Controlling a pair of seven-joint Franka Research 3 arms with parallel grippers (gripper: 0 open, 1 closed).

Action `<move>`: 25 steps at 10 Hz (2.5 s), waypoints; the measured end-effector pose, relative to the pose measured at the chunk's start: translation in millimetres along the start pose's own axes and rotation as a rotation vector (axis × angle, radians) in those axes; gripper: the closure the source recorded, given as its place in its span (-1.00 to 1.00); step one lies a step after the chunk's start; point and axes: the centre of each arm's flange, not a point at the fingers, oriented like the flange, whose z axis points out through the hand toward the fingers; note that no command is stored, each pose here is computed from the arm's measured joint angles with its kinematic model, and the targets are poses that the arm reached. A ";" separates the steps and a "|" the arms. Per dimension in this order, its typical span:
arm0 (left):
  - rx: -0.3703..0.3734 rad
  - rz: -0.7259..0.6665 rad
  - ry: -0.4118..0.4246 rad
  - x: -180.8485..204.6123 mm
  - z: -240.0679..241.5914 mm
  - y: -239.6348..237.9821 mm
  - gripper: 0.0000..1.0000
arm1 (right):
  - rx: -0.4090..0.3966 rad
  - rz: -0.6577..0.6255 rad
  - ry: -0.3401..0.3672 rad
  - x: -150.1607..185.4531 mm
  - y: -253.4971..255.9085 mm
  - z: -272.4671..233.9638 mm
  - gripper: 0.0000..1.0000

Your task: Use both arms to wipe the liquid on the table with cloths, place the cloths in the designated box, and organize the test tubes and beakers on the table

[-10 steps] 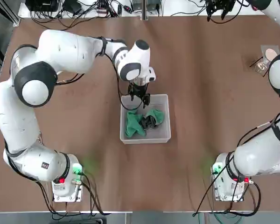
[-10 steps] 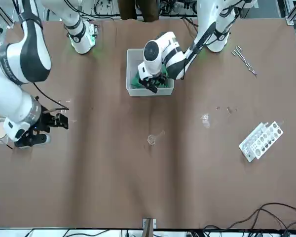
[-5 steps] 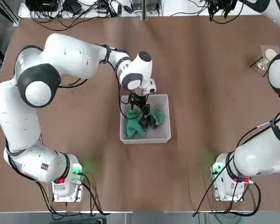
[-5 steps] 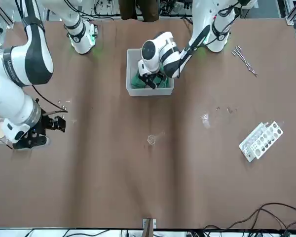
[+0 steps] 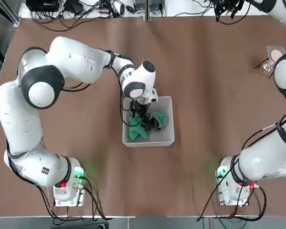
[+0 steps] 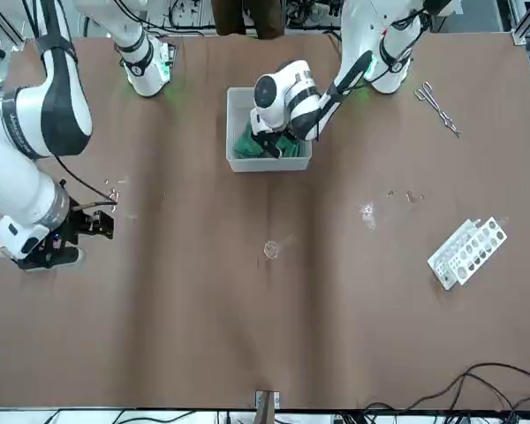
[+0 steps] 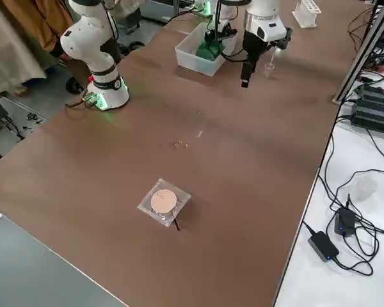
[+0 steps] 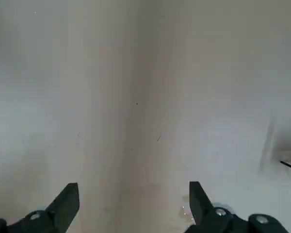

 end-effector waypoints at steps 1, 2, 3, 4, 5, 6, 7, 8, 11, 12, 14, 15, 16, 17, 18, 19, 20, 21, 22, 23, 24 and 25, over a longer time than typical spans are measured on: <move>0.012 0.000 -0.014 -2.9 1.8 2.5 0.00 | 0.000 0.001 0.000 0.2 0.7 0.5 -1.00; 0.014 -0.015 -0.012 -3.7 1.1 4.7 0.27 | 0.000 0.001 0.000 0.2 0.4 0.5 -1.00; 0.016 -0.041 -0.008 -3.6 -1.2 5.2 0.59 | -0.002 -0.001 0.000 0.2 0.3 0.5 -1.00; 0.019 -0.068 -0.006 -2.1 -5.7 2.8 0.87 | -0.004 -0.002 0.000 0.2 0.5 0.5 -1.00; 0.035 -0.110 -0.017 -0.6 -14.5 -1.3 0.96 | -0.004 -0.001 0.000 0.3 0.7 0.5 -1.00; 0.058 -0.152 -0.027 1.9 -31.8 -7.6 0.96 | -0.004 0.000 0.001 0.3 1.0 0.5 -1.00; 0.072 -0.194 -0.019 7.3 -61.2 -16.7 0.96 | -0.004 0.000 0.001 0.3 0.9 0.6 -1.00; 0.077 -0.235 -0.009 11.8 -97.2 -27.5 0.96 | -0.003 -0.001 0.001 0.4 0.1 0.7 -1.00; 0.012 -0.375 -0.052 10.6 -189.4 -83.4 0.96 | 0.005 -0.030 -0.020 -1.9 -19.7 1.8 -1.00; 0.004 -0.442 -0.038 11.9 -206.2 -113.0 0.96 | 0.004 -0.030 -0.067 -7.7 -39.4 5.0 -1.00; 0.010 -0.564 -0.007 10.8 -224.5 -170.6 0.96 | 0.020 0.045 -0.147 -21.7 -90.9 8.6 -1.00; 0.013 -0.625 0.002 9.9 -229.1 -204.5 0.96 | 0.024 0.065 -0.171 -31.1 -118.8 8.1 -1.00; 0.014 -0.660 -0.002 8.5 -227.6 -240.6 0.96 | 0.025 0.085 -0.185 -45.2 -150.3 7.7 -1.00; 0.015 -0.681 -0.021 7.5 -216.7 -272.6 0.96 | 0.025 0.115 -0.191 -62.2 -186.3 6.0 -1.00; 0.014 -0.695 -0.036 8.0 -194.6 -300.2 0.96 | 0.018 0.141 -0.184 -80.5 -228.2 3.4 -1.00; 0.022 -0.702 -0.054 6.2 -162.9 -324.2 0.96 | 0.012 0.169 -0.163 -102.0 -275.9 4.2 -1.00; 0.041 -0.706 -0.062 -0.3 -125.5 -342.9 0.96 | 0.014 0.188 -0.134 -128.7 -323.3 14.0 -1.00; 0.049 -0.713 -0.043 -7.6 -89.7 -356.0 0.96 | 0.024 0.188 -0.103 -160.5 -362.7 32.4 -1.00; 0.062 -0.706 -0.033 -15.6 -58.2 -370.3 0.96 | 0.033 0.196 -0.080 -192.3 -385.3 53.0 -1.00; 0.081 -0.696 -0.026 -21.1 -32.2 -385.7 0.96 | 0.042 0.217 -0.061 -224.2 -401.8 73.7 -1.00; 0.087 -0.695 -0.012 -22.3 -11.4 -403.0 0.96 | 0.052 0.221 -0.046 -258.0 -421.0 94.2 -1.00; 0.096 -0.691 -0.016 -22.7 9.0 -421.1 0.96 | 0.052 0.220 -0.042 -287.8 -435.4 113.8 -1.00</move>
